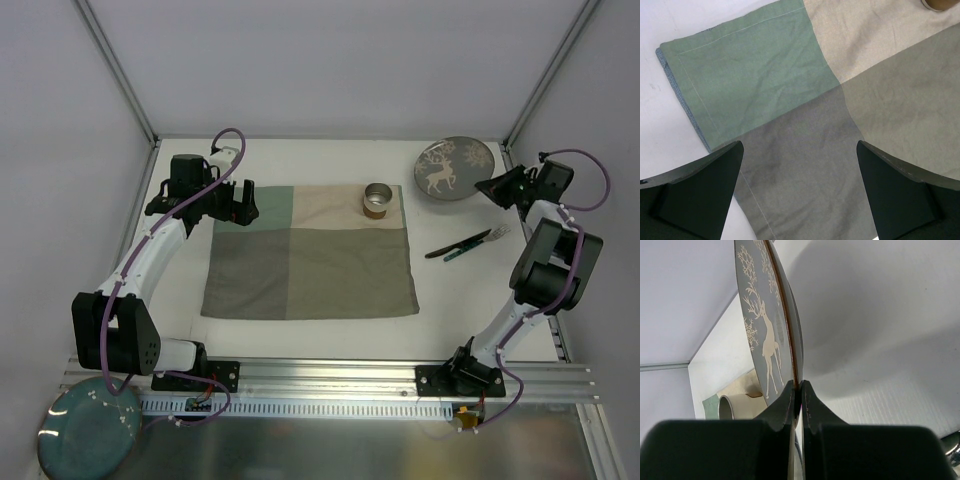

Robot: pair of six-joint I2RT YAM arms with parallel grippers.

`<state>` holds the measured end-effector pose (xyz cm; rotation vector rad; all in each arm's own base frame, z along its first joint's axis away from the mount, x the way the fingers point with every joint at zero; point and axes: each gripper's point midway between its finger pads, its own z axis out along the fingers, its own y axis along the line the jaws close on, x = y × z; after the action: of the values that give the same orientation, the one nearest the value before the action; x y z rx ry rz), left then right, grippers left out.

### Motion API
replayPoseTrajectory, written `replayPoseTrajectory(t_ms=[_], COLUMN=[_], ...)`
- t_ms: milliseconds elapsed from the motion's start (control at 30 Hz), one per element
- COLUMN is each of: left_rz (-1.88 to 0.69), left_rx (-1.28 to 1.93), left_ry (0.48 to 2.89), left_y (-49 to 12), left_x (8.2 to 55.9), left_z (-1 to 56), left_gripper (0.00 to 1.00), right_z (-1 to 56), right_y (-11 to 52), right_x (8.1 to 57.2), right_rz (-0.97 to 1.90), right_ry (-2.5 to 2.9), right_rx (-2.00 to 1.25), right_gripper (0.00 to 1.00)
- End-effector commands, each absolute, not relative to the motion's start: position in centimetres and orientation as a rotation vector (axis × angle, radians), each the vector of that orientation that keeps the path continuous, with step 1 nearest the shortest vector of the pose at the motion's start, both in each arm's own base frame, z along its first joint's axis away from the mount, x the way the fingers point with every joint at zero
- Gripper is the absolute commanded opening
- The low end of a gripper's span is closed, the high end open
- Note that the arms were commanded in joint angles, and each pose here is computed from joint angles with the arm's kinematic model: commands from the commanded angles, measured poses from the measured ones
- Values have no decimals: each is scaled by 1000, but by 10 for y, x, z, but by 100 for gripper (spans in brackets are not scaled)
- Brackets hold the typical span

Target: Set the dinner table for one person

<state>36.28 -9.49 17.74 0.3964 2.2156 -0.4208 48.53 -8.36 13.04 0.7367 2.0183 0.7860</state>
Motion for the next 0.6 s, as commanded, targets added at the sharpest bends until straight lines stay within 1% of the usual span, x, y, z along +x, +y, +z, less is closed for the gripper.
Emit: replayPoseTrajectory(t_ms=[0, 367, 567], left_rz=[-443, -437, -430], left_rx=[398, 406, 405], left_ry=[2177, 2166, 2158], left_y=[-97, -97, -97], left_x=[364, 364, 365], left_z=[184, 186, 189], left_gripper=[99, 99, 99], right_z=[242, 269, 280], right_y=[-79, -75, -62], right_x=[498, 491, 484], right_rz=[829, 841, 873], right_ry=[1803, 1763, 1750], right_rx=[509, 487, 465], right_gripper=[0, 0, 0])
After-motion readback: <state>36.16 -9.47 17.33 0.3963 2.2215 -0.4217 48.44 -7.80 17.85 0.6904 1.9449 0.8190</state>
